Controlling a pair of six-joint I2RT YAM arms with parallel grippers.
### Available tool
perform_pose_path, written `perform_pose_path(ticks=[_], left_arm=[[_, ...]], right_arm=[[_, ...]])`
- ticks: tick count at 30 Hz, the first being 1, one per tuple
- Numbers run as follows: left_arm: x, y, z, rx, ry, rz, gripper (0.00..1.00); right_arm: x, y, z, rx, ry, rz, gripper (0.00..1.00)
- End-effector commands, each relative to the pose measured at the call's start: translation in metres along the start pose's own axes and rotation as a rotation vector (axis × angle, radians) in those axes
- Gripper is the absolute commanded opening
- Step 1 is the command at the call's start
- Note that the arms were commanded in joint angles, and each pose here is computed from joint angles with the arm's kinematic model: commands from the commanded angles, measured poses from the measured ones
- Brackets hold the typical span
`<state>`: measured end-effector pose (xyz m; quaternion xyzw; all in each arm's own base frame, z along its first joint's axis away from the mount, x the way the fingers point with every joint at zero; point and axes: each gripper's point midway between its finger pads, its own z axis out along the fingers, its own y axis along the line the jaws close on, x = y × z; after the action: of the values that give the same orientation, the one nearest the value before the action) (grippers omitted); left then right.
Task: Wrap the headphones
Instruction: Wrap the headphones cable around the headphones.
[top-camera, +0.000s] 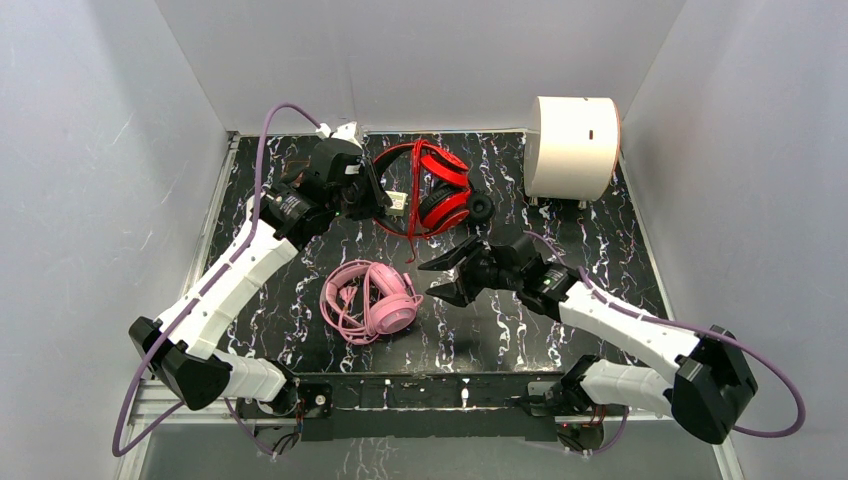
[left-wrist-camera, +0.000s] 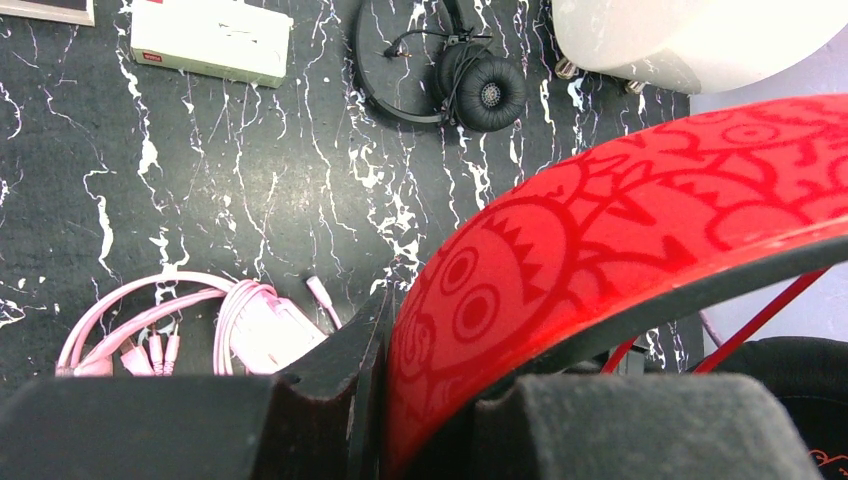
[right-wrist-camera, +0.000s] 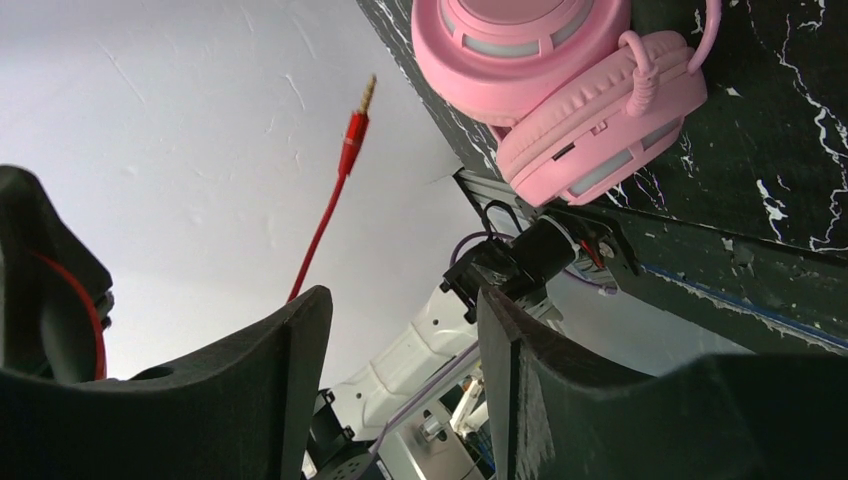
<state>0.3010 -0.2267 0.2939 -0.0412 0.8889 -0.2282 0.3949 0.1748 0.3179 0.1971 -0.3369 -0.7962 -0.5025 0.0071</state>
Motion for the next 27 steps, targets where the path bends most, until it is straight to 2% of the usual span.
perform_pose_path(ticks=[1,8,12,16,19,21,23,27], left_arm=[[-0.02,-0.016,-0.015,0.073,-0.074,-0.018,0.0],[-0.02,-0.017,-0.014,0.078,-0.07,-0.014,0.0],[-0.017,-0.018,-0.012,0.087,-0.062,-0.018,0.0],[-0.016,-0.02,-0.01,0.096,-0.06,-0.024,0.0],[-0.017,-0.019,-0.011,0.095,-0.062,-0.023,0.0],[-0.017,-0.019,-0.013,0.096,-0.066,-0.023,0.0],[-0.018,-0.02,-0.014,0.101,-0.068,-0.022,0.0],[-0.019,-0.02,-0.014,0.1,-0.069,-0.019,0.0]], right_arm=[[0.011,0.028,0.005,-0.089,0.045,0.004,0.63],[-0.001,0.025,0.007,-0.089,-0.021,0.049,0.68],[0.005,0.028,0.007,-0.095,0.003,0.047,0.68],[0.009,0.036,0.01,-0.121,0.03,0.044,0.63],[0.012,0.043,0.013,-0.135,0.038,0.035,0.51],[0.013,0.047,0.014,-0.144,0.042,0.035,0.49],[0.016,0.05,0.016,-0.156,0.057,0.031,0.49],[0.023,0.053,0.019,-0.155,0.086,0.028,0.57]])
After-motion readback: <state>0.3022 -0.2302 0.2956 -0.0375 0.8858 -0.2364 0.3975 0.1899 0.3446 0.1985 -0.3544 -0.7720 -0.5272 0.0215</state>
